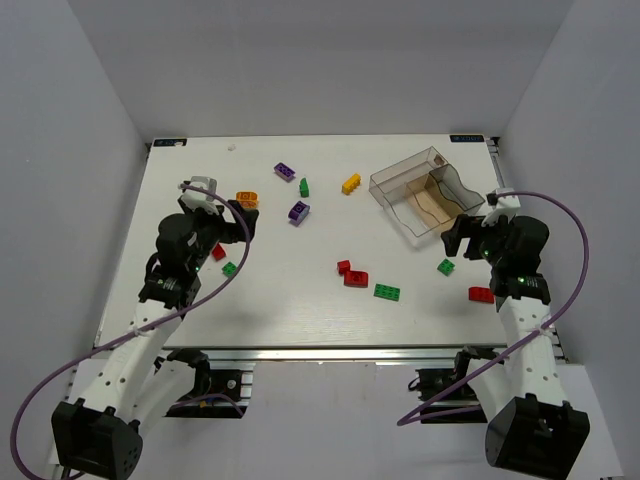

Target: Sort the legos into containers by color

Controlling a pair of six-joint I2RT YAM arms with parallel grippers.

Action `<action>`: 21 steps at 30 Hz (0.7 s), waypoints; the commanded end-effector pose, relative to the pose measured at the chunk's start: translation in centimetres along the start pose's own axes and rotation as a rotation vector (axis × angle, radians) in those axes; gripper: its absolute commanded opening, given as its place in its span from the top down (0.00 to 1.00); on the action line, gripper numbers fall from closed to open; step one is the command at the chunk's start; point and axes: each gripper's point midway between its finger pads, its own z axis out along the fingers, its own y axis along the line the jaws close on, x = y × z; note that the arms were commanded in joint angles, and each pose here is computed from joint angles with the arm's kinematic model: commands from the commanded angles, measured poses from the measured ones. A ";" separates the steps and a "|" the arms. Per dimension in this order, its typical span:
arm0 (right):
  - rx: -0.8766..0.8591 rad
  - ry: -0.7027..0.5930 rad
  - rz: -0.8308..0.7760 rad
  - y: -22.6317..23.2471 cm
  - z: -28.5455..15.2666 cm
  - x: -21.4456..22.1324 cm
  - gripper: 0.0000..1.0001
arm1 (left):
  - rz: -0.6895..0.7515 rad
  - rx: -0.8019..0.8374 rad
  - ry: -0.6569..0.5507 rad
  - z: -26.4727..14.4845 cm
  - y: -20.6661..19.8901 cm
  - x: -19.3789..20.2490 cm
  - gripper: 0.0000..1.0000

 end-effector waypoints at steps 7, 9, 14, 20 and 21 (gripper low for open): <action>-0.249 -0.032 -0.367 3.2 -1.8 1.5 0.11 | -0.052 0.099 -0.016 -0.3 -2.2 -1.5 0.02; -0.335 -0.051 -0.472 4.3 -2.1 1.8 0.11 | -0.062 0.091 -0.014 -0.2 -2.1 -1.5 0.07; -0.367 -0.053 -0.459 5.1 -2.7 1.8 0.11 | -0.091 0.082 0.071 0.9 -2.0 -0.2 0.85; -0.391 -0.072 -0.364 5.8 -2.8 1.1 0.32 | -0.131 0.108 0.207 2.9 -2.4 2.9 0.38; -0.368 -0.079 -0.355 5.5 -2.6 0.6 0.61 | -0.149 0.099 0.249 3.9 -2.2 3.6 0.28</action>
